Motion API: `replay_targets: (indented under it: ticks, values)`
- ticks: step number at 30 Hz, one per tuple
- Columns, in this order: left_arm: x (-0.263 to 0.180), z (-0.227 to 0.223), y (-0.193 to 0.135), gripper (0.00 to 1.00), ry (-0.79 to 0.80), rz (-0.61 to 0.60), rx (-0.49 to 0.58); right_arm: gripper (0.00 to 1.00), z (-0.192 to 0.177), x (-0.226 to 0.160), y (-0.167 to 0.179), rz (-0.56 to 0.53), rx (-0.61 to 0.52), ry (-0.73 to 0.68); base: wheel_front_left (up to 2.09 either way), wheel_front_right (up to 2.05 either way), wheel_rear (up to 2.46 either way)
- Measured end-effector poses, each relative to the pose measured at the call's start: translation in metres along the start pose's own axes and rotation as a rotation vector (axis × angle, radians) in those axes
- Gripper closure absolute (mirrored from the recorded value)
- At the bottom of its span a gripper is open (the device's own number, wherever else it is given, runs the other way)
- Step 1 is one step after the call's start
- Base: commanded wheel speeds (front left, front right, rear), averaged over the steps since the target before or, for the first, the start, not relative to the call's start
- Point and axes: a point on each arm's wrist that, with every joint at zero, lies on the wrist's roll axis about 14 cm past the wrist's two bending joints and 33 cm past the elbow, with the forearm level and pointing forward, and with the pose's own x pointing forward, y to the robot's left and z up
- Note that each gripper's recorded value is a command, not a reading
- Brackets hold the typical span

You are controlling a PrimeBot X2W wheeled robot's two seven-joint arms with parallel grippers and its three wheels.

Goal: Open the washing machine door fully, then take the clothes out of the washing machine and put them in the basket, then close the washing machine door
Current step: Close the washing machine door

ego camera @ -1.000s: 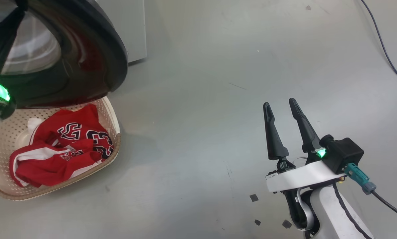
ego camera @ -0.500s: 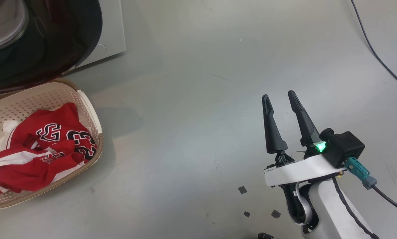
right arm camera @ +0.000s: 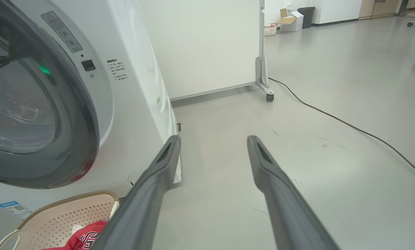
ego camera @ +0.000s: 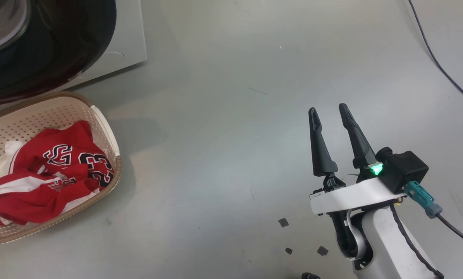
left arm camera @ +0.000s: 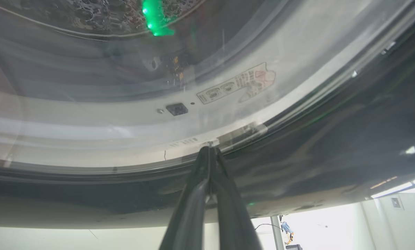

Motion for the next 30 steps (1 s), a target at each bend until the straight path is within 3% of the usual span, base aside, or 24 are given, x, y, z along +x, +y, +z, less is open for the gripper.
replay_targets:
  ticks: [12,16,30]
  values:
    - [-0.024,-0.008,0.006,1.0,-0.001,-0.037,-0.095,0.0,0.0,0.005,0.009,0.034,-0.01,-0.005,0.0,0.0,0.0]
    - [-0.056,-0.002,0.029,1.0,-0.05,0.011,-0.136,0.0,-0.002,0.005,0.016,0.059,-0.013,-0.001,0.0,0.0,0.0]
    - [-0.144,0.001,0.058,1.0,-0.224,0.083,-0.233,0.0,-0.005,-0.004,0.026,0.093,-0.028,0.003,0.0,0.0,0.0]
